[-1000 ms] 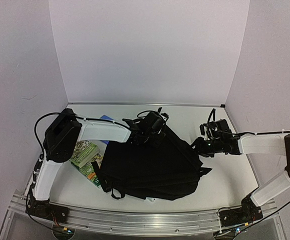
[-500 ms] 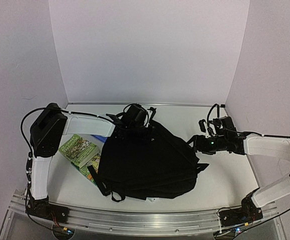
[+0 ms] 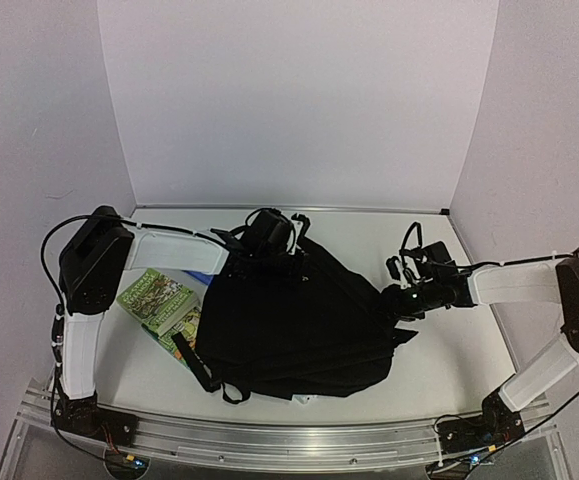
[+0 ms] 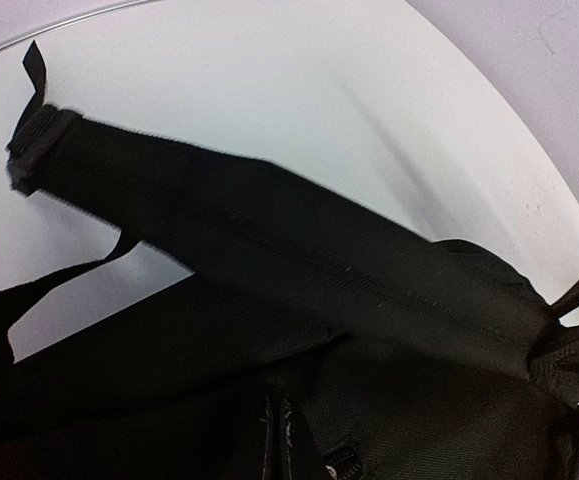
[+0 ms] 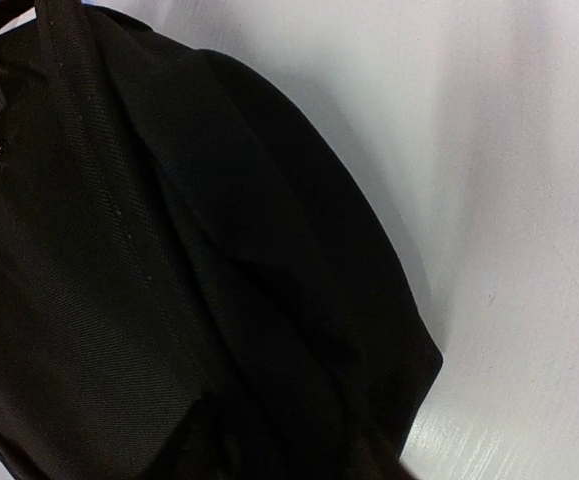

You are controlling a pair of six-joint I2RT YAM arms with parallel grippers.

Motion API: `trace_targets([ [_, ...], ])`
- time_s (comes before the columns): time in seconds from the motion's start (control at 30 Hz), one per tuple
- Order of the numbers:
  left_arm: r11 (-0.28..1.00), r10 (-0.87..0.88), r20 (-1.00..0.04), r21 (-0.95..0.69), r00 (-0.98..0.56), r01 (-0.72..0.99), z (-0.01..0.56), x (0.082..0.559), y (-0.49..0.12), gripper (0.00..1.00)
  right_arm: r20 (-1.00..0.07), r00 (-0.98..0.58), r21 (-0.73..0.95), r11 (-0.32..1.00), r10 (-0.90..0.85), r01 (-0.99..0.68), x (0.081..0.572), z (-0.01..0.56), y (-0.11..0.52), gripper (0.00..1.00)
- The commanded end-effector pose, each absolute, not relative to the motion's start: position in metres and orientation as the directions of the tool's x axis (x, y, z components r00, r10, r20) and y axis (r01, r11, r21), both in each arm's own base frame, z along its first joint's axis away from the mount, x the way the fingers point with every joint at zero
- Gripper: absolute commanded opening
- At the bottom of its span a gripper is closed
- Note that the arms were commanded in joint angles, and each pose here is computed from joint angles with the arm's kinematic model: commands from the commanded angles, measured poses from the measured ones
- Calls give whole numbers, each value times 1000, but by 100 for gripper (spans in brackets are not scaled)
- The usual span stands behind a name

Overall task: Pack the student bag
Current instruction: Unzip the student bag at the center of the board.

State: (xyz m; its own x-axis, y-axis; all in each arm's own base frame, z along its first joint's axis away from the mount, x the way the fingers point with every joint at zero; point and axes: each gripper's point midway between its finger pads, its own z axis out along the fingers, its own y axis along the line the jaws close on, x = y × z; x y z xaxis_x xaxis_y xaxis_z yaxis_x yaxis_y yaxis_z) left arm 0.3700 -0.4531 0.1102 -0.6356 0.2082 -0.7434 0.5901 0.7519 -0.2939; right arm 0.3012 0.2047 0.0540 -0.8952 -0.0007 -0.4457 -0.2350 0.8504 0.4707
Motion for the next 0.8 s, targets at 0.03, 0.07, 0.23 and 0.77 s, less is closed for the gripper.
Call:
trace_targets([
  [0.03,812,108,-813,-260,-572,523,150,383,-431,0,-459,-887,454,872,54,-182,313,56,201,10],
  [0.07,826,107,-814,-247,-571,507,147,383,-425,0,-456,-888,442,883,67,-161,313,52,197,5],
  [0.23,852,59,-846,-234,-530,468,158,388,-412,0,-437,-894,431,896,101,-110,311,42,190,0],
  [0.77,919,-22,-867,-213,-498,331,176,413,-337,0,-475,-863,414,909,174,-45,316,54,177,0],
])
